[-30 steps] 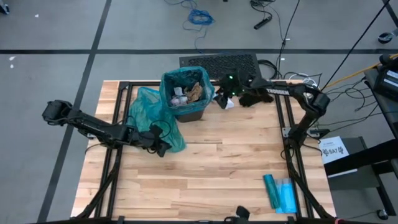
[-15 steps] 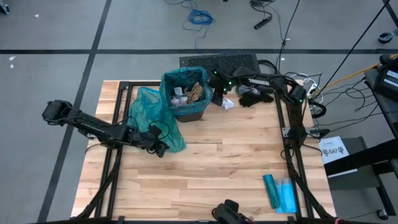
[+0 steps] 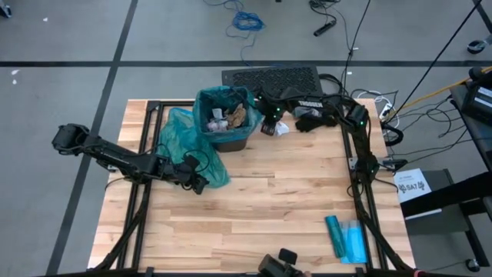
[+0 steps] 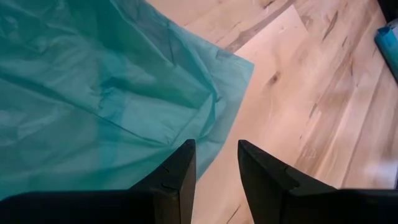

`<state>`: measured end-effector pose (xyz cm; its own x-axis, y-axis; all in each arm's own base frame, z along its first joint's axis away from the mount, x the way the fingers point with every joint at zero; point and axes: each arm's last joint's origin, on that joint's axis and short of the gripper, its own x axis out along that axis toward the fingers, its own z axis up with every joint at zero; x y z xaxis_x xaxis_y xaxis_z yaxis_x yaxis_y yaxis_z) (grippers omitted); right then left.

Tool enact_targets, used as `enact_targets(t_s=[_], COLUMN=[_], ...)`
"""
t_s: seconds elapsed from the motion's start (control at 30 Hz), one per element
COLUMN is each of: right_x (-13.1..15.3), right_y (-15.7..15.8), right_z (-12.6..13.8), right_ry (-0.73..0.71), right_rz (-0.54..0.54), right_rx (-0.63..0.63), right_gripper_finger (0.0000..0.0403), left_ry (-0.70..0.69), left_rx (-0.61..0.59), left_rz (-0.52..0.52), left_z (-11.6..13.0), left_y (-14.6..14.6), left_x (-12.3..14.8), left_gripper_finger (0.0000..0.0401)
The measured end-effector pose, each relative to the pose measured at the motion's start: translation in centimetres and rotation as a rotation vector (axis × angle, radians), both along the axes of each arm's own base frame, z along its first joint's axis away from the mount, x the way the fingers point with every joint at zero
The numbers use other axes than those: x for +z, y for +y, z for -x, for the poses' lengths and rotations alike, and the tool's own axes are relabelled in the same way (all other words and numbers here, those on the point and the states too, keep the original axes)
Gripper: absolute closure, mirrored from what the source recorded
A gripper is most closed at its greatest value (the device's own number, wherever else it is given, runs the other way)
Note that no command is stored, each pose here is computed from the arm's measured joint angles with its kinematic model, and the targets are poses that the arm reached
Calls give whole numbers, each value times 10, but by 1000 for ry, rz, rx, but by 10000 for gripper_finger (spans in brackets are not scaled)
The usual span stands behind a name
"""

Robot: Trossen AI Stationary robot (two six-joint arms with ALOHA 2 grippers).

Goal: Place trash/remove bag and relplace
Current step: Put the blue trash bag into the trash bin

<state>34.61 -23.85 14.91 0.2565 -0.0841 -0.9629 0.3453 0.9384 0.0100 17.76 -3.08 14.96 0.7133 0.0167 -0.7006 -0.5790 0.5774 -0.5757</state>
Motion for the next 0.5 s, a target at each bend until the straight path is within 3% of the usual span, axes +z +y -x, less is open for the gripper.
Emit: enact_targets(t_s=[0.1, 0.27, 0.5], right_x=[6, 21, 68], right_y=[2, 8, 22], right_z=[2, 12, 25], right_ry=[-1, 24, -26], right_rz=[-6, -38, -20], right_rx=[-16, -42, -70], right_gripper_finger=[390, 400, 402], left_ry=[2, 16, 15], left_rx=[-7, -16, -22], left_rz=[7, 12, 6], left_z=[0, 1, 1], left_y=[0, 0, 0], left_x=[0, -1, -1], left_gripper_finger=[285, 285, 285])
